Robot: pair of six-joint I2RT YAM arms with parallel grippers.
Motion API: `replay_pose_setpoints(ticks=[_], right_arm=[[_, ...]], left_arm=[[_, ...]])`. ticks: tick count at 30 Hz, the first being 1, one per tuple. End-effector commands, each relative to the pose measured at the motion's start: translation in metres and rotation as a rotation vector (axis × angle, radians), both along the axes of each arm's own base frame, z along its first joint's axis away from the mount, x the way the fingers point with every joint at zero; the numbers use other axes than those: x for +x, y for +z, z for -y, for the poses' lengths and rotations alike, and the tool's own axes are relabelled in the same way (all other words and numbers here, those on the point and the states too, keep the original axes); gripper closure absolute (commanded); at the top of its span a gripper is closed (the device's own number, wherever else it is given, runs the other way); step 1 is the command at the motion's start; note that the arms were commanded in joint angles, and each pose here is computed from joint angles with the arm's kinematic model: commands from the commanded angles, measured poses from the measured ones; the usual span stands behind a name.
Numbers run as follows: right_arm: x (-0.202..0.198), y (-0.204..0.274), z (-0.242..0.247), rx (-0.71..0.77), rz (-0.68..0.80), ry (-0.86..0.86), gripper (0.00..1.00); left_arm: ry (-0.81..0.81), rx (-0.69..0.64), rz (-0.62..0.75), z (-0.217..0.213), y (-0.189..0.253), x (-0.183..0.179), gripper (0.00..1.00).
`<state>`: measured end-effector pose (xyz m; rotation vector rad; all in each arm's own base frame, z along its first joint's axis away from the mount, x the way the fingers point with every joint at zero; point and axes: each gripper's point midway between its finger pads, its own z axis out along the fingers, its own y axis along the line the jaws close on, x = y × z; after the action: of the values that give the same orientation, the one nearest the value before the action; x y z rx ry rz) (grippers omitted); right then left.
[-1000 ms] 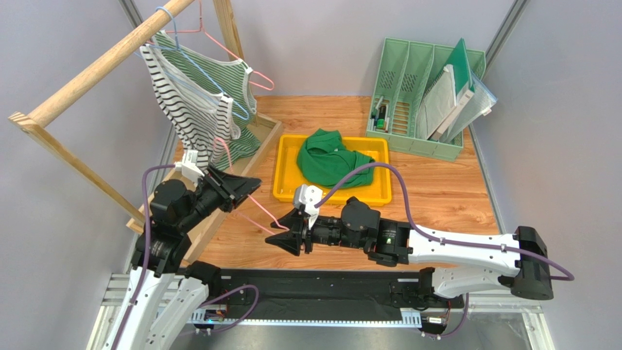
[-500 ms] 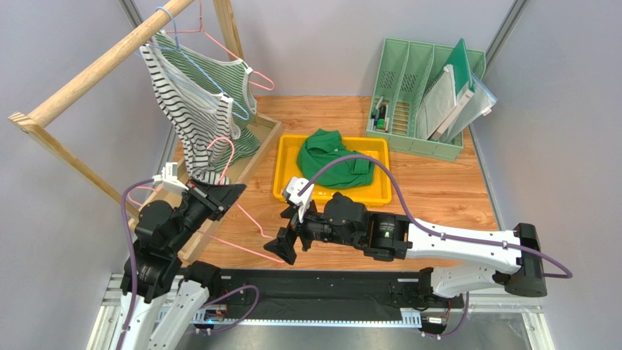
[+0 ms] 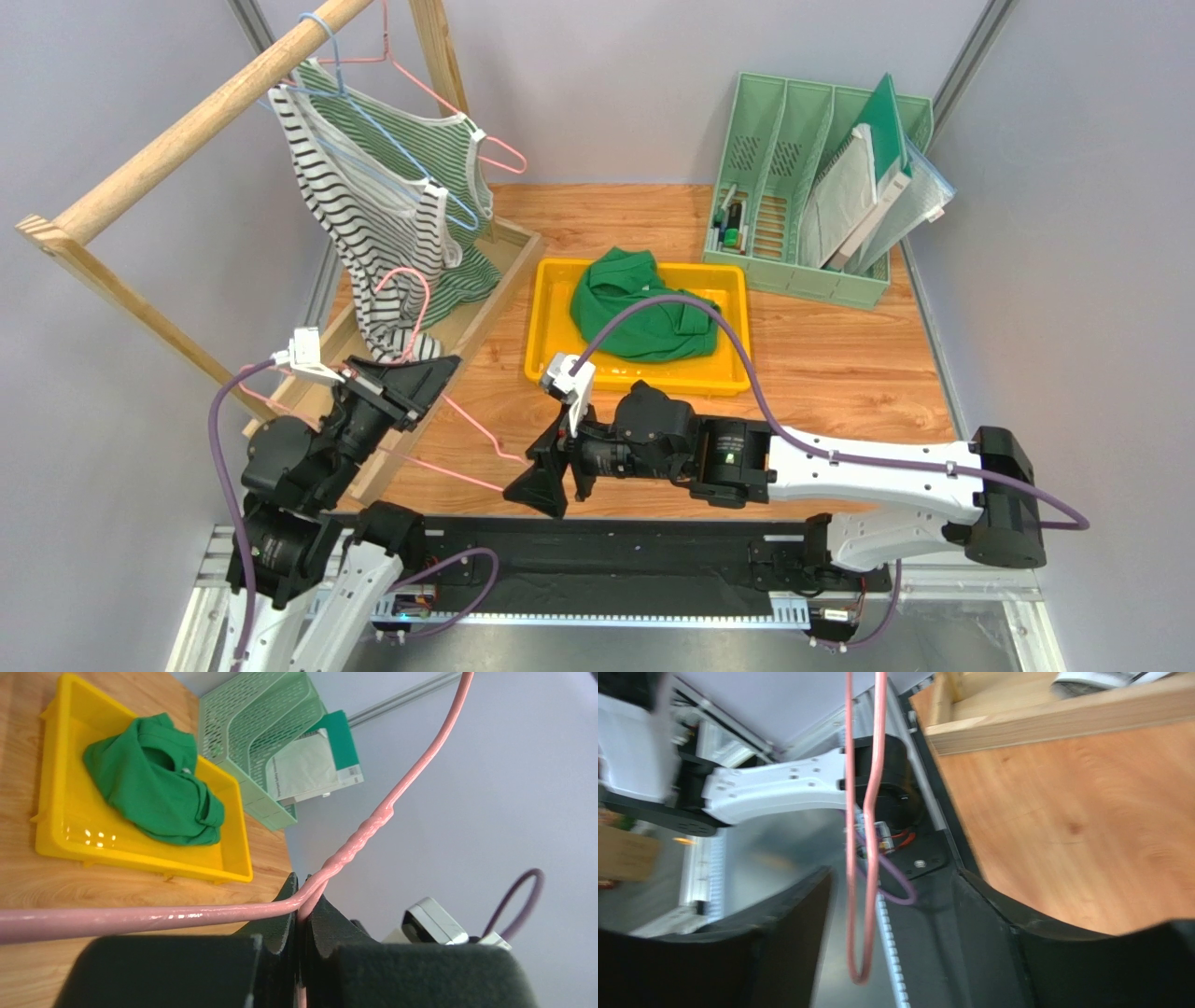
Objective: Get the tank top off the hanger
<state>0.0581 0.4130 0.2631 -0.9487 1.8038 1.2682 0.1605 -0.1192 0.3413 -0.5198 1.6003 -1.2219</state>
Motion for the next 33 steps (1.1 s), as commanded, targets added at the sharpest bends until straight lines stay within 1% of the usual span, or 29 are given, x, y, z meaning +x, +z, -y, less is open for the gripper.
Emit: replay_pose_setpoints(ticks=[1, 2, 3, 4, 5, 6, 7, 9, 11, 12, 13, 14, 15, 16, 17, 19, 20, 21, 22, 23, 24, 25, 26, 29, 30, 32, 33], right_arm=[[-0.023, 0.031, -0.02, 0.147, -0.183, 0.068, 0.4], [-0.027, 0.031, -0.021, 0.156, -0.225, 0.076, 0.46], [-0.028, 0.035, -0.022, 0.176, -0.234, 0.082, 0.53], [-0.029, 0.036, -0.023, 0.183, -0.244, 0.084, 0.57], [-0.03, 0.035, -0.024, 0.184, -0.25, 0.088, 0.58], [-0.03, 0.037, -0.025, 0.191, -0.256, 0.086, 0.69], [-0.029, 0.038, -0.026, 0.192, -0.26, 0.082, 0.77], [-0.029, 0.04, -0.026, 0.195, -0.268, 0.081, 1.0], [-0.028, 0.042, -0.022, 0.219, -0.265, 0.069, 1.0], [-0.024, 0.041, -0.02, 0.218, -0.25, 0.049, 1.0], [-0.016, 0.043, -0.016, 0.225, -0.225, 0.009, 1.0], [-0.011, 0.036, -0.012, 0.193, -0.204, -0.02, 1.0], [-0.007, 0.033, -0.01, 0.174, -0.159, -0.034, 1.0], [0.001, 0.032, -0.006, 0.164, -0.123, -0.071, 1.0], [0.004, 0.022, -0.002, 0.12, -0.1, -0.085, 1.0], [0.022, 0.021, 0.002, 0.083, -0.004, -0.15, 1.0], [0.024, 0.009, 0.008, 0.024, 0.019, -0.156, 1.0], [0.026, 0.01, 0.01, 0.011, 0.053, -0.155, 1.0], [0.03, 0.01, 0.013, -0.007, 0.119, -0.149, 1.0], [0.033, 0.007, 0.017, -0.041, 0.155, -0.15, 1.0], [0.037, 0.003, 0.019, -0.072, 0.188, -0.155, 1.0], [0.043, 0.013, 0.021, -0.082, 0.226, -0.178, 1.0], [0.048, 0.008, 0.027, -0.139, 0.288, -0.168, 1.0], [0.062, 0.025, 0.032, -0.167, 0.396, -0.203, 1.0], [0.063, 0.029, 0.03, -0.166, 0.421, -0.198, 1.0], [0.072, 0.046, 0.025, -0.152, 0.48, -0.215, 1.0], [0.074, 0.051, 0.022, -0.15, 0.497, -0.219, 1.0]], left_arm=[[0.033, -0.027, 0.113, -0.006, 0.021, -0.002, 1.0], [0.034, -0.028, 0.119, -0.007, 0.022, -0.003, 1.0], [0.031, -0.026, 0.12, -0.006, 0.022, -0.003, 1.0], [0.029, -0.027, 0.123, -0.006, 0.022, -0.004, 1.0], [0.025, -0.027, 0.126, -0.006, 0.022, -0.005, 1.0], [0.021, -0.028, 0.119, -0.005, 0.021, -0.004, 1.0], [0.017, -0.032, 0.128, -0.005, 0.023, -0.006, 1.0], [0.013, -0.034, 0.126, -0.004, 0.022, -0.006, 1.0], [0.015, -0.025, 0.11, -0.004, 0.018, -0.006, 0.99], [0.019, -0.013, 0.101, -0.006, 0.017, -0.008, 0.92], [0.017, -0.008, 0.097, -0.006, 0.017, -0.01, 0.69], [0.015, -0.003, 0.097, -0.006, 0.017, -0.011, 0.57], [0.011, 0.004, 0.099, -0.006, 0.017, -0.014, 0.49], [-0.001, 0.007, 0.109, -0.006, 0.019, -0.018, 0.36], [-0.007, 0.009, 0.119, -0.006, 0.022, -0.021, 0.33], [-0.026, 0.026, 0.14, -0.005, 0.023, -0.03, 0.29], [-0.033, 0.032, 0.155, -0.005, 0.027, -0.035, 0.28], [-0.035, 0.046, 0.151, -0.006, 0.023, -0.039, 0.28], [-0.037, 0.077, 0.169, -0.007, 0.022, -0.042, 0.27], [-0.035, 0.093, 0.184, -0.009, 0.024, -0.047, 0.27], [-0.029, 0.117, 0.172, -0.013, 0.017, -0.053, 0.27], [-0.008, 0.141, 0.169, -0.017, 0.013, -0.055, 0.27], [0.007, 0.174, 0.184, -0.022, 0.012, -0.061, 0.28], [0.057, 0.247, 0.135, -0.037, -0.014, -0.074, 0.28], [0.079, 0.245, 0.156, -0.043, -0.016, -0.083, 0.29], [0.118, 0.259, 0.131, -0.053, -0.026, -0.089, 0.29], [0.129, 0.259, 0.141, -0.057, -0.028, -0.095, 0.3]])
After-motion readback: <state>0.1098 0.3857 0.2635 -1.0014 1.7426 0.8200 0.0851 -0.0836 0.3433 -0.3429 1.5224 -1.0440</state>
